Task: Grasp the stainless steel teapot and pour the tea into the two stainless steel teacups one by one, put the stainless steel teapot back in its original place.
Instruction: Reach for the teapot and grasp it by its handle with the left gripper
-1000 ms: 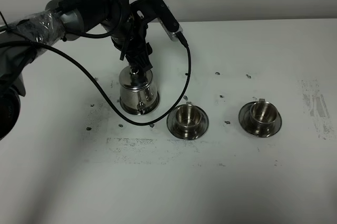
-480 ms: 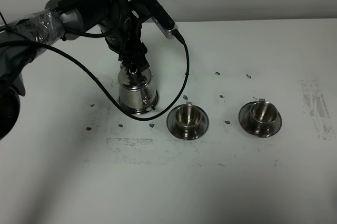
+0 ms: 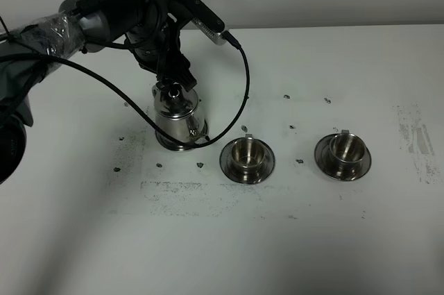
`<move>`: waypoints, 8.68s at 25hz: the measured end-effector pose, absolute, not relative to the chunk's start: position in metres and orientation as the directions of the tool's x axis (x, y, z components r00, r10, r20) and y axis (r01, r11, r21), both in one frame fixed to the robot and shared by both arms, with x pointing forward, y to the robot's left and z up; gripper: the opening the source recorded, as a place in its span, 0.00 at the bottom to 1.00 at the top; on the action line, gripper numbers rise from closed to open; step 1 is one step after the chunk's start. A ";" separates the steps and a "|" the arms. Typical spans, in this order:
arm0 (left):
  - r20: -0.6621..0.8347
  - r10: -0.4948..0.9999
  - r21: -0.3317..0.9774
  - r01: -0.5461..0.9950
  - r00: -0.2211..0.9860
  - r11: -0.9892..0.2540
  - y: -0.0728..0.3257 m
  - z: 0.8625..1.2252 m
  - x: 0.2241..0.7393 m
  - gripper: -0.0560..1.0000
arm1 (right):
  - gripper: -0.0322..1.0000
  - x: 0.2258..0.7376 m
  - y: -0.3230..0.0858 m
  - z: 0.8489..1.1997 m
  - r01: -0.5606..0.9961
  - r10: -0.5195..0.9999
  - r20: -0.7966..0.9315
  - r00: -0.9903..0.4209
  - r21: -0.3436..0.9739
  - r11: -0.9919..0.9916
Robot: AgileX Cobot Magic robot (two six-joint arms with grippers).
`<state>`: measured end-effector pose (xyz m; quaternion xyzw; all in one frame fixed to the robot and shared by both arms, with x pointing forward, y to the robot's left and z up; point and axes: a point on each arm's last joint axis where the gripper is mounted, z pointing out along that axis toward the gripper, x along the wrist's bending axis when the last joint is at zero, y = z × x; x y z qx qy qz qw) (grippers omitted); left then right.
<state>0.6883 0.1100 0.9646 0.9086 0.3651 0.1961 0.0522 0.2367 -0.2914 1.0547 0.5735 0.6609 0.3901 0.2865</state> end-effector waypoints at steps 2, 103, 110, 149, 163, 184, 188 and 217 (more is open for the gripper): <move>0.320 0.705 0.228 0.671 0.633 -0.705 0.112 0.966 0.687 0.56 | 0.43 0.237 -0.291 1.055 0.535 0.982 0.069 -0.178 0.844 0.038; 0.103 0.890 0.170 0.874 0.443 -0.455 0.165 0.950 0.643 0.52 | 0.43 0.237 -0.291 1.055 0.535 0.982 0.069 -0.178 0.844 0.038; 0.136 0.882 0.123 0.876 0.451 -0.467 0.172 0.970 0.633 0.52 | 0.43 0.237 -0.291 1.055 0.535 0.982 0.069 -0.178 0.844 0.038; 0.032 0.802 0.084 0.798 0.597 -0.597 0.178 0.983 0.574 0.48 | 0.43 0.237 -0.291 1.055 0.534 0.982 0.069 -0.178 0.844 0.038; 0.053 0.751 0.061 0.748 0.658 -0.661 0.149 0.956 0.603 0.48 | 0.43 0.237 -0.291 1.055 0.534 0.982 0.069 -0.178 0.844 0.038; 0.080 0.682 0.110 0.674 0.727 -0.731 0.140 0.941 0.615 0.48 | 0.43 0.237 -0.291 1.055 0.534 0.982 0.069 -0.178 0.844 0.038; 0.061 0.691 0.117 0.683 0.720 -0.721 0.139 0.941 0.614 0.48 | 0.43 0.237 -0.291 1.055 0.534 0.982 0.069 -0.178 0.844 0.038; 0.057 0.700 0.116 0.692 0.712 -0.713 0.135 0.938 0.613 0.47 | 0.43 0.237 -0.291 1.055 0.534 0.982 0.069 -0.178 0.844 0.038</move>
